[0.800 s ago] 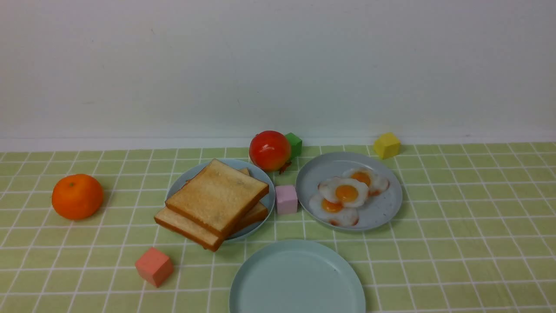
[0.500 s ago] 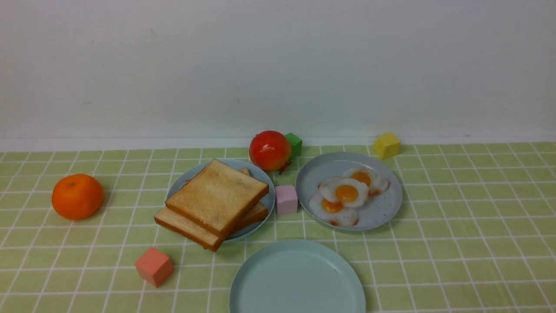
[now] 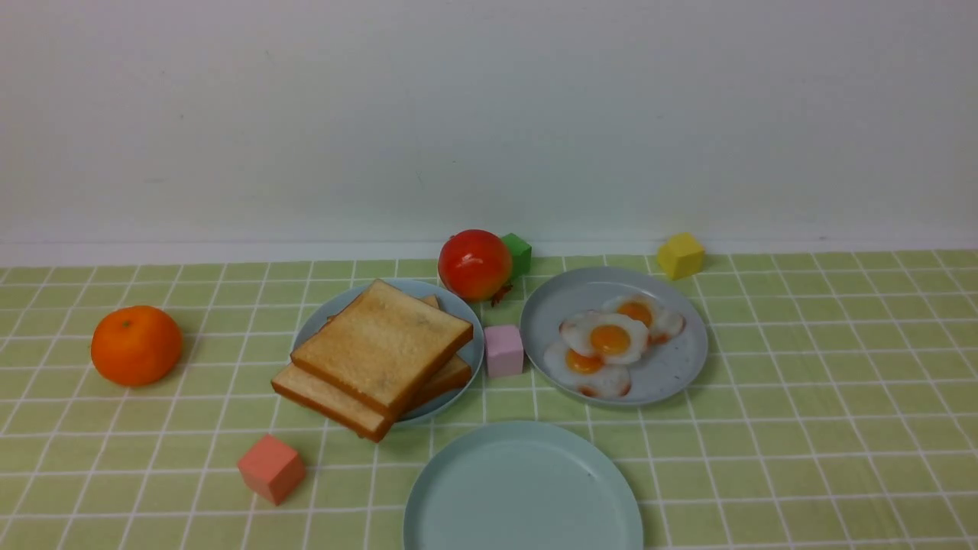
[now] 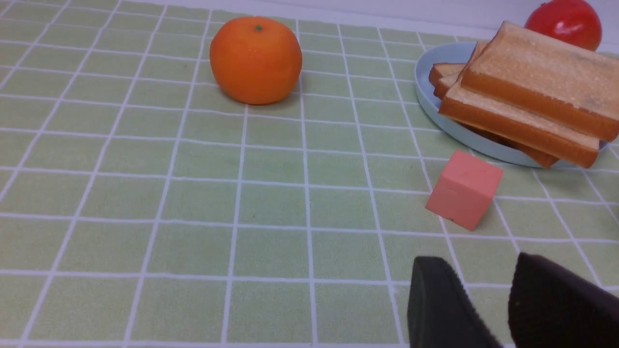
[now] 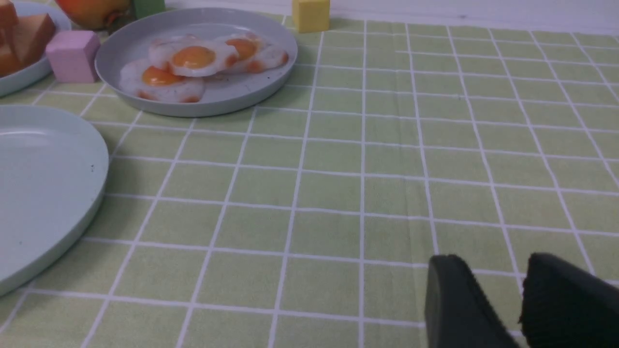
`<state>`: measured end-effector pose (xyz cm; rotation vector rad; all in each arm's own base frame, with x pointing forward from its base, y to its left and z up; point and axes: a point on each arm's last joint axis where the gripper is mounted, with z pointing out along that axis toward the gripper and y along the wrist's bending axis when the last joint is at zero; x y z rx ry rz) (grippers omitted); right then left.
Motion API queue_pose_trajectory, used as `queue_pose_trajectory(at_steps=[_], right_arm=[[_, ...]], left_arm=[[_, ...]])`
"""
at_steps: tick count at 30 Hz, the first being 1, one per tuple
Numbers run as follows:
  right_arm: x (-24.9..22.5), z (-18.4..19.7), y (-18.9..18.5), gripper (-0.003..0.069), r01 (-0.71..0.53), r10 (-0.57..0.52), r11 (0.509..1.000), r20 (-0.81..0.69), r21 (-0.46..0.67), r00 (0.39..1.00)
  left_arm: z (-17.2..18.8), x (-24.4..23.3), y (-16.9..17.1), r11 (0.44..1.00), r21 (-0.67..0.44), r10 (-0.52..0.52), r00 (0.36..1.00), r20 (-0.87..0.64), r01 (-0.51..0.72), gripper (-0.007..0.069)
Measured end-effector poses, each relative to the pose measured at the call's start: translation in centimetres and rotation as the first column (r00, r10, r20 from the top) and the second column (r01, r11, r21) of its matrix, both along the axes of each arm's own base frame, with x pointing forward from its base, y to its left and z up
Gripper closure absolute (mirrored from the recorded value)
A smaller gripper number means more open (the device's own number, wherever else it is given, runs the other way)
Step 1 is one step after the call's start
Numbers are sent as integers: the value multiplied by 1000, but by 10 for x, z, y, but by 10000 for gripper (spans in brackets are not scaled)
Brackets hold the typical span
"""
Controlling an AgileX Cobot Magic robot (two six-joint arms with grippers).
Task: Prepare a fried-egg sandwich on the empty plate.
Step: Use the left arm to grab a slice of bread
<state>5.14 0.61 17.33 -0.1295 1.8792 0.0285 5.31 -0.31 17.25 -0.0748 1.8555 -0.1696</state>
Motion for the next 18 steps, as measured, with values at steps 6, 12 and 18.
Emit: queue_pose_trajectory(at_steps=[6,12,18], right_arm=[[0,0,-1,418,2,-2,1000,8,-16,1000],[1,1,-1,418,5,-4,999,21,-39,1000],[3,6,-2,418,14,-10,999,99,-36,995]], left_arm=[[0,0,0,1000,0,0,1000,0,0,388],[0,0,0,1000,0,0,1000,0,0,388],[2,1,0,1000,-2,-2,1000,21,2,388]])
